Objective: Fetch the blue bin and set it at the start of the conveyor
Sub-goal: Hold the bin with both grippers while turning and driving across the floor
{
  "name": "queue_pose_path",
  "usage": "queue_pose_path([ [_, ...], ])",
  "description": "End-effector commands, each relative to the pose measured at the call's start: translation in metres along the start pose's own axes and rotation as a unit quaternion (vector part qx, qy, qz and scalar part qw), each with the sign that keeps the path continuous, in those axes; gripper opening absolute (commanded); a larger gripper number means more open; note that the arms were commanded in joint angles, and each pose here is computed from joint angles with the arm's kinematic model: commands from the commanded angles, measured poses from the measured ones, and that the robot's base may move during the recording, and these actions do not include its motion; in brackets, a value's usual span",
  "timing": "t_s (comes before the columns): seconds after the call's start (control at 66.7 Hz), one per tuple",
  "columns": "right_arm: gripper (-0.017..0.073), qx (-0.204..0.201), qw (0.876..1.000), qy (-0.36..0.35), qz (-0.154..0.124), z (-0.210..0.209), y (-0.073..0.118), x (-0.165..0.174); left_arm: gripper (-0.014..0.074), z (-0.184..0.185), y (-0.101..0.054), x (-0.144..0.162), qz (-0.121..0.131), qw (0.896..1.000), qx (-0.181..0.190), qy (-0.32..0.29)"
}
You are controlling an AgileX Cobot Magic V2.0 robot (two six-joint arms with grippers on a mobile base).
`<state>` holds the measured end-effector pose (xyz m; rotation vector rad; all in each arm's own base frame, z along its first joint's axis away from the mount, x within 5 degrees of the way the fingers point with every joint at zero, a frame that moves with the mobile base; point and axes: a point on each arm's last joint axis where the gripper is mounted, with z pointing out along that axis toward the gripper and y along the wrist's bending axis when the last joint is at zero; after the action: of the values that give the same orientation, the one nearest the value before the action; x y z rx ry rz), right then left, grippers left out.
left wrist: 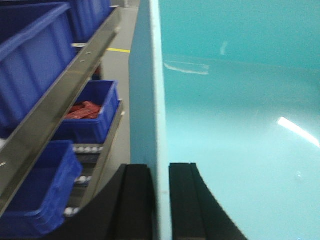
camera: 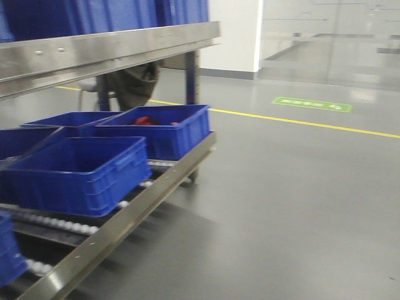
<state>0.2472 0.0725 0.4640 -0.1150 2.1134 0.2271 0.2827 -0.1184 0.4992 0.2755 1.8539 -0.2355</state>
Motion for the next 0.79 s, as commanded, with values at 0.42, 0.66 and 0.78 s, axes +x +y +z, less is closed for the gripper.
queue_pose_path([
  [0.42,-0.0153,-0.032,0.998,-0.051,-0.001,-0.0055,0.007,-0.0094,-0.0111,-0.0073,-0.0094,-0.0101,-0.036,0.998,0.04,-0.041],
  [0.66,-0.0153,-0.032,0.998,-0.051,-0.001,-0.0055,0.007,-0.0094,-0.0111,-0.0073,-0.0094,-0.0101,-0.036,0.998,0.04,-0.041],
  [0.78,-0.0153,-0.032,0.998,-0.051,-0.001,-0.0055,0.007,-0.0094,-0.0111,-0.0073,-0.0094,-0.0101,-0.036,0.998,0.04,-0.041],
])
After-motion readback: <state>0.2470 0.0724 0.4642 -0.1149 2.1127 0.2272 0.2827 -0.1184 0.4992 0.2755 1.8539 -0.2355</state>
